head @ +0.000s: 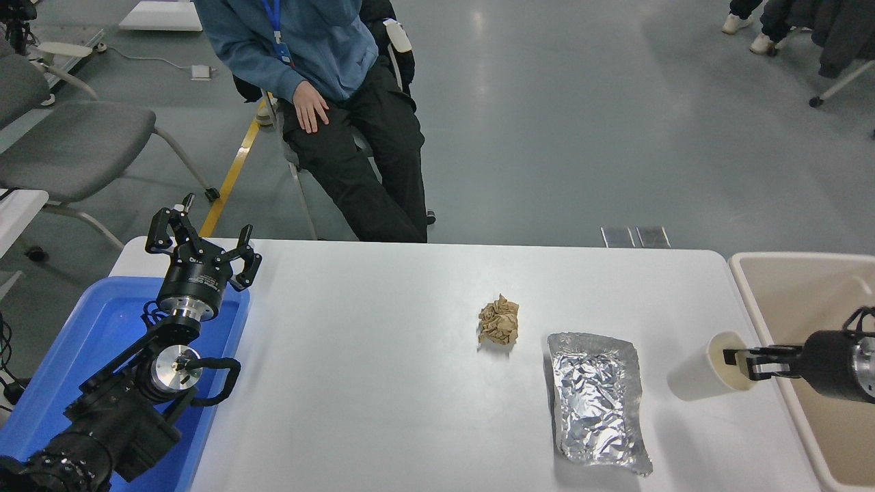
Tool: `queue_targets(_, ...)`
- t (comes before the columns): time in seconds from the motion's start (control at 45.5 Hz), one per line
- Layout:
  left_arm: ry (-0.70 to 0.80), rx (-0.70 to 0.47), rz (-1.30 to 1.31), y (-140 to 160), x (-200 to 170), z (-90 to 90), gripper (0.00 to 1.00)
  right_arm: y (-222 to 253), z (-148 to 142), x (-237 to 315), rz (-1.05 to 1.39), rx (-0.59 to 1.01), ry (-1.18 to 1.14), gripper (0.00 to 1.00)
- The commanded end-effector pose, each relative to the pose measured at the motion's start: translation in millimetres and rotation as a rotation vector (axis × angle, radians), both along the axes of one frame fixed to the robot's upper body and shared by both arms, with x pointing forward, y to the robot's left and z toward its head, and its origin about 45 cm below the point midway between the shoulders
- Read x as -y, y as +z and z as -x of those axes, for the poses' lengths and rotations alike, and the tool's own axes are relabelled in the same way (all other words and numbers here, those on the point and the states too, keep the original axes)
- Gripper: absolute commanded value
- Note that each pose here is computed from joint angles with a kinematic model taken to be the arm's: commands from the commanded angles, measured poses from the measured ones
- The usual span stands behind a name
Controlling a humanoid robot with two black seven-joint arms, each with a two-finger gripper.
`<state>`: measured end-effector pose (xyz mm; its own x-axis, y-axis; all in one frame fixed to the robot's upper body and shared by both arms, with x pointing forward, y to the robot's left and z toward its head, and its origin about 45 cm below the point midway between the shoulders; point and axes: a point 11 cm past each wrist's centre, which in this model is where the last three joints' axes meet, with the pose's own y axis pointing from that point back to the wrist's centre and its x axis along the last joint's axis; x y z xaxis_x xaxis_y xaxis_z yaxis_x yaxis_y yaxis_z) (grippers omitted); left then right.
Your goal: Dispose of the paper cup in the dustbin
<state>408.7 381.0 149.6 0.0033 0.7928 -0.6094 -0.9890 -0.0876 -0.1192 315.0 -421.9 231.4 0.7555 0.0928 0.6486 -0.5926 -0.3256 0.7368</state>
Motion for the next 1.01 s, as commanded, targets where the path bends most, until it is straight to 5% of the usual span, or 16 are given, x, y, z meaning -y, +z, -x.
queue_targets(0.0,0.001,-0.001,-0.001,-0.1,-0.1,0.0,1.00,51.5,-15.4,-1.4,-0.028,0.025,-0.019,0.00)
queue_targets(0.352,0.001,-0.001,-0.001,-0.1,-0.1,0.0,1.00,126.7,-32.2,-16.1,-0.052,0.084,0.009,0.00)
queue_targets(0.989,0.000,0.000,0.000,0.0,0.0,0.0,1.00,167.3,-26.0,12.3,-0.061,0.165,-0.076,0.00)
